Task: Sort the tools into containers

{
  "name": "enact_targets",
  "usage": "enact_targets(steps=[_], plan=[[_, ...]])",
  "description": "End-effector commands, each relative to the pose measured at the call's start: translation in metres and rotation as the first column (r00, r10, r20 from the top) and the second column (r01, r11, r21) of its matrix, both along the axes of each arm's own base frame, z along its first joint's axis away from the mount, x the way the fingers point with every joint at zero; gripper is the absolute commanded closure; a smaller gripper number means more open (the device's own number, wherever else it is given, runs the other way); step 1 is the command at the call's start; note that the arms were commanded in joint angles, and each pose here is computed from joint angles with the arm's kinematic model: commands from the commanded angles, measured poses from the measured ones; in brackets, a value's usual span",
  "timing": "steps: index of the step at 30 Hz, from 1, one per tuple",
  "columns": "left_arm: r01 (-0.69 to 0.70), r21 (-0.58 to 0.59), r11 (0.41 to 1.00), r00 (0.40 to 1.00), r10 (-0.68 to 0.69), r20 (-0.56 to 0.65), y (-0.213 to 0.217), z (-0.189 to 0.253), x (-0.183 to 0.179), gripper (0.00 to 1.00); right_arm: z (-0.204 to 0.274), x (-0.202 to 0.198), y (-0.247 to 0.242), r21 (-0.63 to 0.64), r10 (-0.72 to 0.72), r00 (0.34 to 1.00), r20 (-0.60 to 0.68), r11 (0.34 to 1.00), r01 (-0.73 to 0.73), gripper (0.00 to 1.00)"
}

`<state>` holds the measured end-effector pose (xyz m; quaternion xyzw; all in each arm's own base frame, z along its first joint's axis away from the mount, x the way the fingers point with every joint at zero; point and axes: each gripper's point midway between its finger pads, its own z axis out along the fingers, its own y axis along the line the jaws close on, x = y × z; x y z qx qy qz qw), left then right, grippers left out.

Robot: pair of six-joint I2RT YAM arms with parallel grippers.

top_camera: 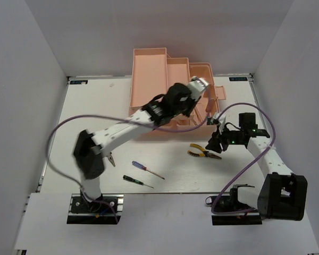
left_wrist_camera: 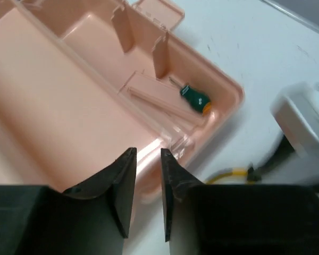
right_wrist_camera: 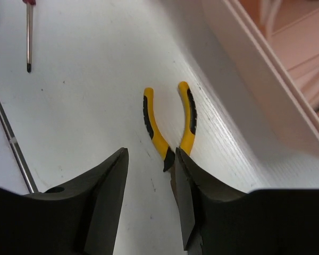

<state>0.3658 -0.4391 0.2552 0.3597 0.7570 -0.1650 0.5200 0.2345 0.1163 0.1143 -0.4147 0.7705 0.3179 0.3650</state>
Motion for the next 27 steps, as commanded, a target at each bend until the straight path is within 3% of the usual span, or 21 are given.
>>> enact_targets(steps=[1,2,3,4,6,8,12,15,27], plan=[[0.043,-0.211,0.977,0.994,-0.021,0.106,0.052,0.089,-0.053,0.66,-0.015,0.004,0.01,-0.083,0.071,0.996,0.046,0.994,-0.067,0.54],[0.039,-0.221,0.974,0.995,-0.018,0.097,0.065,0.086,-0.064,0.66,-0.023,0.006,0.013,-0.115,0.079,0.996,0.052,0.991,-0.073,0.54],[0.019,-0.169,0.985,0.999,-0.011,0.047,0.082,0.048,-0.075,0.66,-0.027,0.012,0.014,-0.148,0.058,0.996,0.067,0.988,-0.048,0.54],[0.019,-0.213,0.977,0.998,-0.005,0.067,0.102,0.065,-0.09,0.54,-0.034,0.018,0.012,-0.174,0.027,0.996,0.08,0.985,-0.013,0.54],[-0.029,-0.151,0.988,1.0,0.027,-0.012,0.131,0.019,-0.107,0.35,-0.04,0.025,0.017,-0.205,0.015,0.993,0.113,0.979,0.008,0.5],[-0.066,-0.133,0.989,0.997,0.06,-0.049,0.151,0.0,-0.118,0.22,-0.051,0.026,0.013,-0.238,-0.018,0.995,0.096,0.97,0.04,0.5],[-0.142,-0.079,0.987,0.984,0.132,-0.117,0.187,-0.038,-0.137,0.19,-0.062,0.042,0.008,-0.308,-0.102,0.989,0.102,0.943,0.129,0.47],[-0.169,-0.083,0.982,0.981,0.159,-0.115,0.198,-0.04,-0.141,0.18,-0.064,0.049,0.006,-0.328,-0.144,0.984,0.104,0.929,0.17,0.47],[-0.217,-0.011,0.976,0.968,0.213,-0.132,0.213,-0.059,-0.142,0.18,-0.09,0.035,0.014,-0.382,-0.11,0.994,-0.023,0.919,0.093,0.49]])
